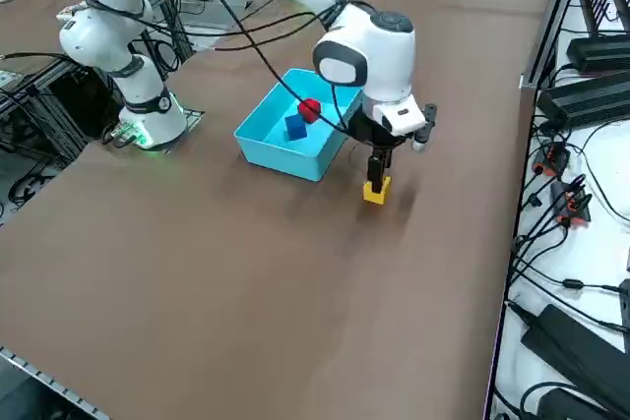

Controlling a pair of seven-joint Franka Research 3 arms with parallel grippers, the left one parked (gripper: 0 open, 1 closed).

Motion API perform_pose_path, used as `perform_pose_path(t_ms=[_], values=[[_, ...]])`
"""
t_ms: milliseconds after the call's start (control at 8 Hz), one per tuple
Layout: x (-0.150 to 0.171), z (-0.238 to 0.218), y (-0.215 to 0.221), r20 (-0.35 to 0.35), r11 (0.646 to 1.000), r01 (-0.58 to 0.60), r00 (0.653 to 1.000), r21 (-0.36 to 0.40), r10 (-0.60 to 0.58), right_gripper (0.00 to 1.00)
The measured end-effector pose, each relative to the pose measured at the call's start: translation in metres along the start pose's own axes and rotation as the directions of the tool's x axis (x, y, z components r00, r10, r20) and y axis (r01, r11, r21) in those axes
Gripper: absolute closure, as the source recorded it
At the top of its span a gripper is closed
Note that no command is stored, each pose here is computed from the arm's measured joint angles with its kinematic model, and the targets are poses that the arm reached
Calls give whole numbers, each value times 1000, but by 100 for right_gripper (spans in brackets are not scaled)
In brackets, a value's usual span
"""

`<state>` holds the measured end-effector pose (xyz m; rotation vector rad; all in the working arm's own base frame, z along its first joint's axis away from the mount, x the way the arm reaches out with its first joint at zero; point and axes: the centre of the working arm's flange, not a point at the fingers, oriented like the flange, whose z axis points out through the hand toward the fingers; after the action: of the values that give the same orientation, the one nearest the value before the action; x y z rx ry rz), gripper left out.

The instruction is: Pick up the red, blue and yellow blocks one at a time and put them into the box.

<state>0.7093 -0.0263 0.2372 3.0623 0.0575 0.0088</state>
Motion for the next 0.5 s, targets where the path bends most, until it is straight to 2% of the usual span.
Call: perform_pose_path(t_ms=[375,500], values=[[-1,20,-2,9,1000,6,1000,-2,-6,2],[-1,25,-2,9,1000,7,1000,-3,-7,11]])
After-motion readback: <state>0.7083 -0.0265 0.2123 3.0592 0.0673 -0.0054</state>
